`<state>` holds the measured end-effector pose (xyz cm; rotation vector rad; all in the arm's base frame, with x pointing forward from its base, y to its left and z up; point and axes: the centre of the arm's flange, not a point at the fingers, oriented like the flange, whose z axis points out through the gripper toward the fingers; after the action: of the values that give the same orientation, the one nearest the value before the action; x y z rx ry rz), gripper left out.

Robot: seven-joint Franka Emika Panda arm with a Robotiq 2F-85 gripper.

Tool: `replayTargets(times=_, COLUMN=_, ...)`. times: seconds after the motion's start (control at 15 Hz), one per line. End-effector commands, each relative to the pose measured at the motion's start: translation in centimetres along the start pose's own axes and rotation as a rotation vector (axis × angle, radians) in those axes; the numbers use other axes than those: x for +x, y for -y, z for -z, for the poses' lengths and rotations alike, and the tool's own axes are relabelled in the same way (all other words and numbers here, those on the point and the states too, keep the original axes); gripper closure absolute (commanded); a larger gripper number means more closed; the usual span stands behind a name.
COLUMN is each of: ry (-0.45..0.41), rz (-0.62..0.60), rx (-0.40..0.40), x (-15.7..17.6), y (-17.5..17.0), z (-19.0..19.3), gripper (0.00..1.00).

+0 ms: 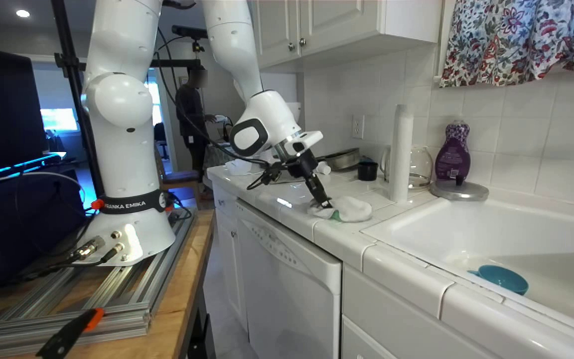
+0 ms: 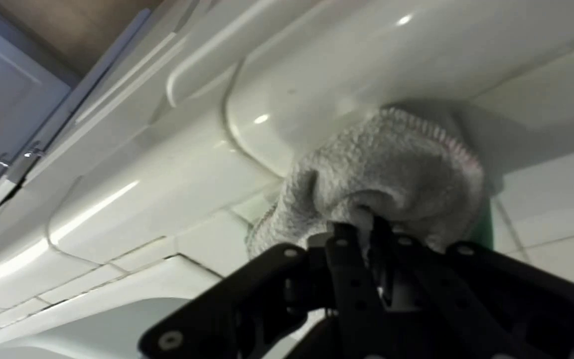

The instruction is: Use the white towel to clean the surface

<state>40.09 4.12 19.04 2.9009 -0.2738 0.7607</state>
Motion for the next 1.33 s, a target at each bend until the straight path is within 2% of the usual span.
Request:
replayTargets(times=0.0, ry=0.047, rz=0.127, rx=0.135, x=-0.8, y=6.7, z=0.9, gripper=0.97)
replayTargets(times=0.27, ry=0.064, rz=0.285, rx=0.289, x=-2.3, y=12.7, z=2.5, gripper=0.97)
replayTargets(times=0.53, ry=0.081, rz=0.469, rx=0.452, x=-3.7, y=16.7, z=4.3, gripper=0.97)
replayTargets(times=0.67, ry=0.121, rz=0.555, rx=0.522, x=-4.2, y=17.7, z=5.2, gripper=0.97)
replayTargets(times=0.8, ry=0.205, rz=0.624, rx=0.562, x=-5.1, y=18.0, z=5.0, gripper=0.97)
replayTargets(times=0.87, ry=0.265, rz=0.625, rx=0.536, x=-5.5, y=17.5, z=5.2, gripper=0.97)
replayTargets(times=0.93, ry=0.286, rz=0.602, rx=0.502, x=-5.7, y=16.9, z=5.1, gripper=0.97)
replayTargets(times=1.27, ry=0.251, rz=0.401, rx=0.324, x=-3.6, y=11.4, z=4.4, gripper=0.97)
